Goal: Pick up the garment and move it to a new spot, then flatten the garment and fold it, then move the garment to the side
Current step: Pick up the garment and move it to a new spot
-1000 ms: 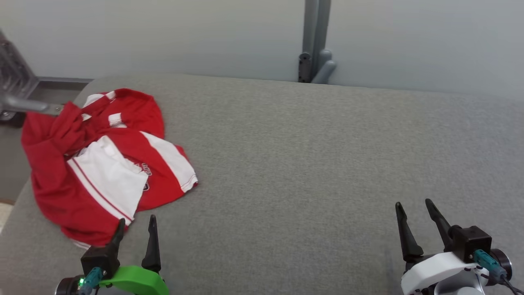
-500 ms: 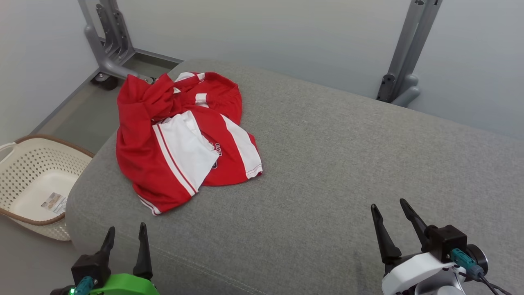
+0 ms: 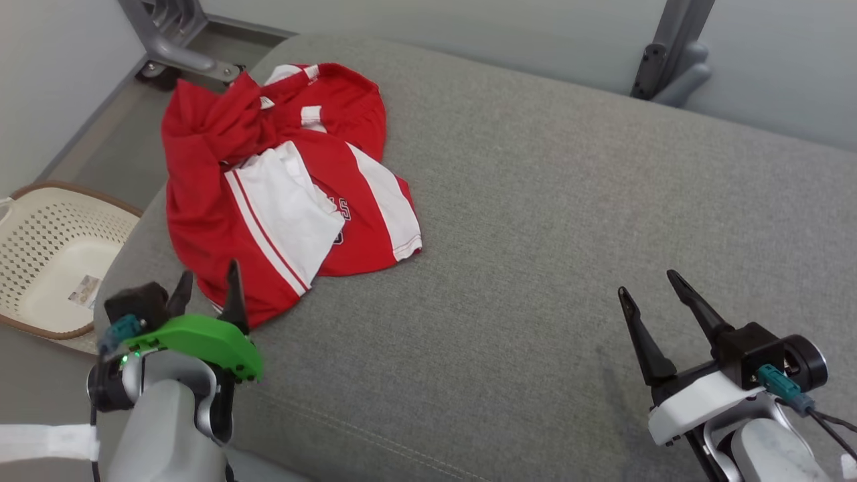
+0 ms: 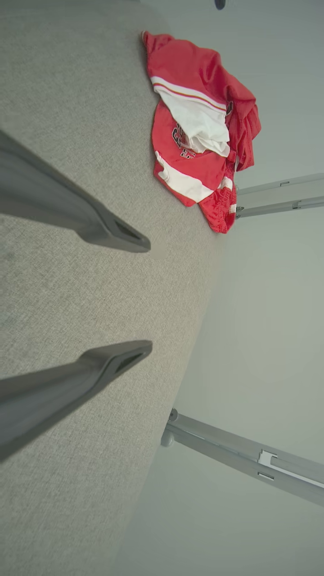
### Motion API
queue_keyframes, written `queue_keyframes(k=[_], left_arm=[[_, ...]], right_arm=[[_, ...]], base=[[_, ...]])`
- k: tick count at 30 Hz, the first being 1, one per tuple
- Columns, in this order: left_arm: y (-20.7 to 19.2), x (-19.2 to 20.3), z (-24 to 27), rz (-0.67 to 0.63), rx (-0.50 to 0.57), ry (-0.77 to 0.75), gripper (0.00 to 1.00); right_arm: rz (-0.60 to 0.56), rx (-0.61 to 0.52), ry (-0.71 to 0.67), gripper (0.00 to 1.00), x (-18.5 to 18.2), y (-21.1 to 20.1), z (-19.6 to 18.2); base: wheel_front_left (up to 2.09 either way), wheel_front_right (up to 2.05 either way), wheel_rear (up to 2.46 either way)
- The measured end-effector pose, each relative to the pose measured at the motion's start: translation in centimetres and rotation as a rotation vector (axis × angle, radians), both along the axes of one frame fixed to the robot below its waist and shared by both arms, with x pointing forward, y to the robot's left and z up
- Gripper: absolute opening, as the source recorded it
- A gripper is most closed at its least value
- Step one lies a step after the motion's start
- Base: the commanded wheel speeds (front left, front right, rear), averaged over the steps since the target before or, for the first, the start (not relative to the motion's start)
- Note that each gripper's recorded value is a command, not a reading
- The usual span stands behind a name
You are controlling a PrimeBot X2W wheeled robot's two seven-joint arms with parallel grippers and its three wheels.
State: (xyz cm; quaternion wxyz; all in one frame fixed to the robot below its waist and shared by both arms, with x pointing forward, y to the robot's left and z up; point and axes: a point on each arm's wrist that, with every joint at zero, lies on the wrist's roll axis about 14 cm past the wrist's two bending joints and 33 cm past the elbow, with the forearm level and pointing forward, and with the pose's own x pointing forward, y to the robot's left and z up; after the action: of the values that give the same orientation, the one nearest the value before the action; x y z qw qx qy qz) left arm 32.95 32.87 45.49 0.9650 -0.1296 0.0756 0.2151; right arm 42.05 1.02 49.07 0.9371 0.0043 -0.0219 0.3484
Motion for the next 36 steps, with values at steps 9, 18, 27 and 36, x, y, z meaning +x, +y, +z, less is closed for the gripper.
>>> queue_keyframes(k=[9,18,27,36], left_arm=[[0.8,2.5,-7.0,0.102,-0.129,0.263,1.00],[-0.8,4.1,-10.0,0.048,-0.131,0.372,0.00],[0.0,3.4,-8.7,0.034,-0.125,0.330,0.00],[1.8,9.6,3.5,-0.044,0.033,-0.052,0.00]], right_arm=[[-0.049,-0.012,0.093,1.00,1.8,-2.4,-4.3],[-0.138,-0.018,0.144,1.00,2.2,-5.4,-6.1],[-0.141,0.008,0.122,1.00,1.6,-4.9,-4.5],[-0.167,0.034,0.096,1.00,0.5,-5.1,-2.7]], base=[[0.00,0.00,0.00],[0.00,0.00,0.00],[0.00,0.00,0.00],[0.00,0.00,0.00]])
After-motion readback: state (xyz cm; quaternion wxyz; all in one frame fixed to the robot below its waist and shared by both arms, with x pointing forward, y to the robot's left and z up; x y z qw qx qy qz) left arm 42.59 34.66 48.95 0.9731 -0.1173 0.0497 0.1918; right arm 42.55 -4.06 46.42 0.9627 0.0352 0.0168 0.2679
